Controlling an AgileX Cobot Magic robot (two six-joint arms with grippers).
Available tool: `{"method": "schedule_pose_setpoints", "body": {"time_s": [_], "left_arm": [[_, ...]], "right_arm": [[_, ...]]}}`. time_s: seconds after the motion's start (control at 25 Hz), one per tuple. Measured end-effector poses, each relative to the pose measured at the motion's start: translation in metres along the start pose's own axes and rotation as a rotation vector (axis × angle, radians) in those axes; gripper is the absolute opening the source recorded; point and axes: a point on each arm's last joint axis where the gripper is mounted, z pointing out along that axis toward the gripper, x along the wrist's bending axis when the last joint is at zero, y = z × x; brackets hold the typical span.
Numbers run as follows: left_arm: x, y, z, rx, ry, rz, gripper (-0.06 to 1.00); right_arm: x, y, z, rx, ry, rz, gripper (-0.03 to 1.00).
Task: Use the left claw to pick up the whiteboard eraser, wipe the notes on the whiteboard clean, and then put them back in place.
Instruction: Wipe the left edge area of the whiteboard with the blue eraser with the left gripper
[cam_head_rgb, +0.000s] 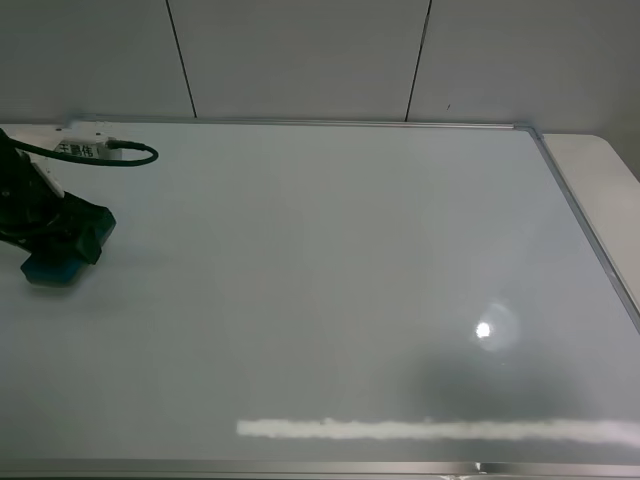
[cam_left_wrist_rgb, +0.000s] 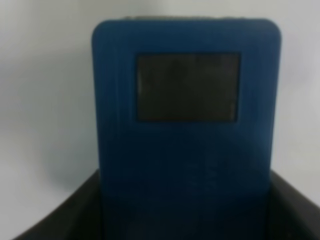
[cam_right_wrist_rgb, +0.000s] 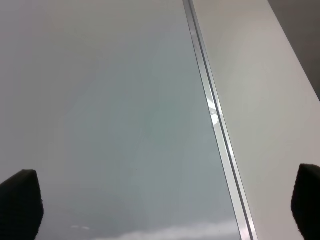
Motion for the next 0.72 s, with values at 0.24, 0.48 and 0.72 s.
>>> {"method": "schedule_pose_setpoints", "body": {"time_s": [0.24,0.48,0.72], "left_arm": [[-0.001,-0.017,0.017,-0.054,-0.008,-0.030,0.55],[-0.010,-0.012,0.018,-0.134,-0.022,-0.015,0.55],[-0.013,-0.008,0.018,-0.180,-0.024,-0.009,0.55]], "right_arm": [[0.000,0.000,0.000,0.000,0.000,0.000,0.99],[0.000,0.000,0.000,0.000,0.000,0.000,0.99],[0.000,0.000,0.000,0.000,0.000,0.000,0.99]]}}
